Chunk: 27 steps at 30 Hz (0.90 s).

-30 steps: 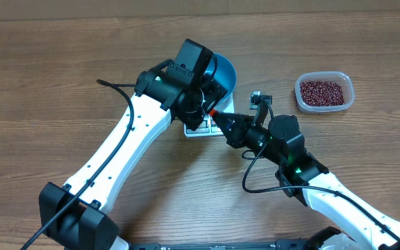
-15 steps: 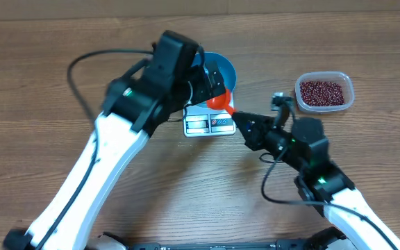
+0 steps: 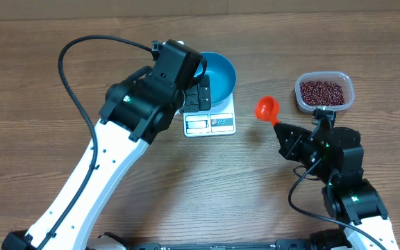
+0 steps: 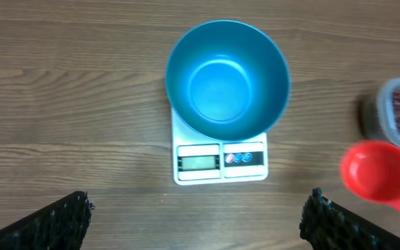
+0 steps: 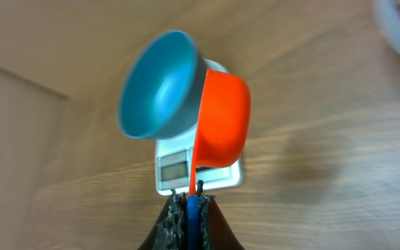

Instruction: Scoop item into bowl and weigh 150g on scale

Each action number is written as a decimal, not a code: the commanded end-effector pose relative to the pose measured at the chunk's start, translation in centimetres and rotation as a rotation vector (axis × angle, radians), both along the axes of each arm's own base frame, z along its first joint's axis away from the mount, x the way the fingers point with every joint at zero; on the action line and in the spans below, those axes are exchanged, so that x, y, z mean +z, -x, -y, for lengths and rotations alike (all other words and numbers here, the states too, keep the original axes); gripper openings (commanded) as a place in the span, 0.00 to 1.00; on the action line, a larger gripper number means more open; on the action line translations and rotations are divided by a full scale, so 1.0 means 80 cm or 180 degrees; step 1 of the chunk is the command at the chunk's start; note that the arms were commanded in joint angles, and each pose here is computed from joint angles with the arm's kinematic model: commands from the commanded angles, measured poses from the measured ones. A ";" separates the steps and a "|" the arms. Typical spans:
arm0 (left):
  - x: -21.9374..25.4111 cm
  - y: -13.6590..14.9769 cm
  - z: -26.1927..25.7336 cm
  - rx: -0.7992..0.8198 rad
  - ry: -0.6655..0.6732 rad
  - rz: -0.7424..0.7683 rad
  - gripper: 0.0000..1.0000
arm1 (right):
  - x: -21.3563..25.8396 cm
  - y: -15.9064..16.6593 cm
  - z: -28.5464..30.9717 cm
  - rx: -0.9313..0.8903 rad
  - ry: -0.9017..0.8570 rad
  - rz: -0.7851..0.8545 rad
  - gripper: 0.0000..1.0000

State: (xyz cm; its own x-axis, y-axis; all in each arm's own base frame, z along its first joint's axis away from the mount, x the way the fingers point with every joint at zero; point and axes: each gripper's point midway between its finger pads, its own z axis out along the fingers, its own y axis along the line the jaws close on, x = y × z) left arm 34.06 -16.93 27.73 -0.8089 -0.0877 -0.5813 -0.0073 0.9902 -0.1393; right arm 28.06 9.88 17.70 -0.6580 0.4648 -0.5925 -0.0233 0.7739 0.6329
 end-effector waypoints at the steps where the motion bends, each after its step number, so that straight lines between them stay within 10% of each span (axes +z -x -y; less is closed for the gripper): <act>1: -0.001 -0.009 -0.007 0.0029 -0.0170 0.0065 1.00 | 0.008 -0.002 0.011 -0.0036 0.0130 0.0074 0.04; 5: -0.005 -0.007 0.003 -0.0100 -0.0122 0.0008 1.00 | 0.002 0.002 0.011 0.0007 0.0206 0.0033 0.03; 10: -0.008 -0.003 0.010 -0.0356 -0.0168 -0.0024 0.04 | 0.000 0.002 0.011 0.0010 0.0212 0.0020 0.04; 27: -0.137 0.034 0.071 -0.1011 -0.0364 -0.0257 0.04 | -0.011 0.009 0.015 0.0083 0.0358 -0.0060 0.04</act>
